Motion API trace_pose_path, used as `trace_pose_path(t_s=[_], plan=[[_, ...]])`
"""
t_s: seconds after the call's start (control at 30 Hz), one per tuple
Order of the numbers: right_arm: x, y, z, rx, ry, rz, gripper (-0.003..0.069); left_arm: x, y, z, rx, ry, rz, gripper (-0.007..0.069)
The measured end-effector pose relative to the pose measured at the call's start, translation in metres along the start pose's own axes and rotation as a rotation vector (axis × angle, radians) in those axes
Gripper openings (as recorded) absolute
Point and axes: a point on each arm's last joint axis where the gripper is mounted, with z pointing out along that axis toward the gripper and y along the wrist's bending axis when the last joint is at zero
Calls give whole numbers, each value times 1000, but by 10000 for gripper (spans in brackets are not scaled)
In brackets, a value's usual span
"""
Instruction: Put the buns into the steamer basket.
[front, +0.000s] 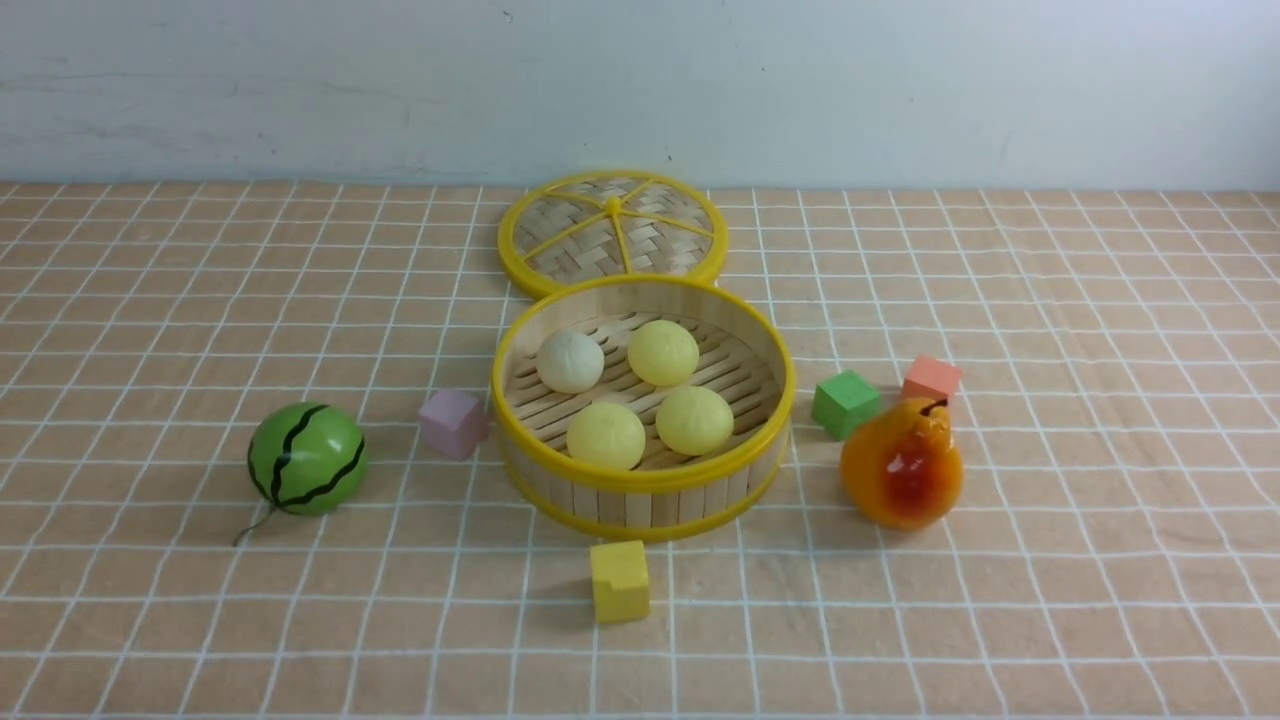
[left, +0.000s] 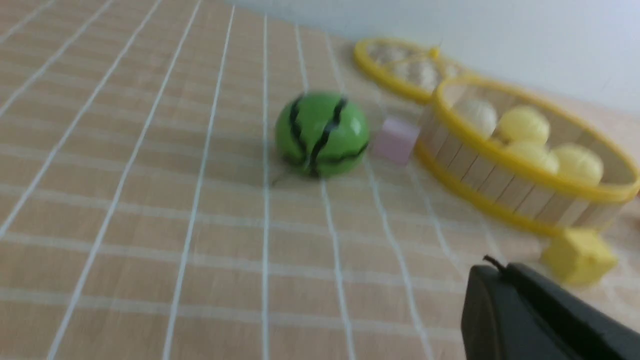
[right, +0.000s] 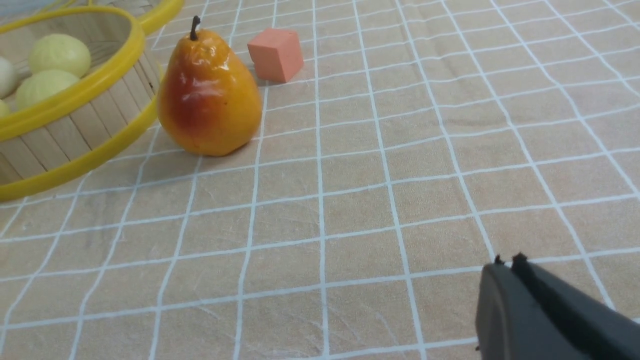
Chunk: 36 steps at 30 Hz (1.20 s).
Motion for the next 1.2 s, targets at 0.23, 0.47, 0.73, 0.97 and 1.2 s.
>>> trace_pose_path(t_s=[0.23,0.47,0.73,0.97,1.2], plan=[[0,0,0,0,0,1,13,9,2,-1,-26,86,-11,-13],[0,0,0,0,0,1,22,9,2,-1,-25,83,-23,-13],[0,0,0,0,0,1,34,9,2,-1,-25,83,-23,-13],[0,0,0,0,0,1,46,9,2,-1,-25,83,-23,-13],[0,0,0,0,0,1,55,9,2,-1,-25,83,-23,-13]])
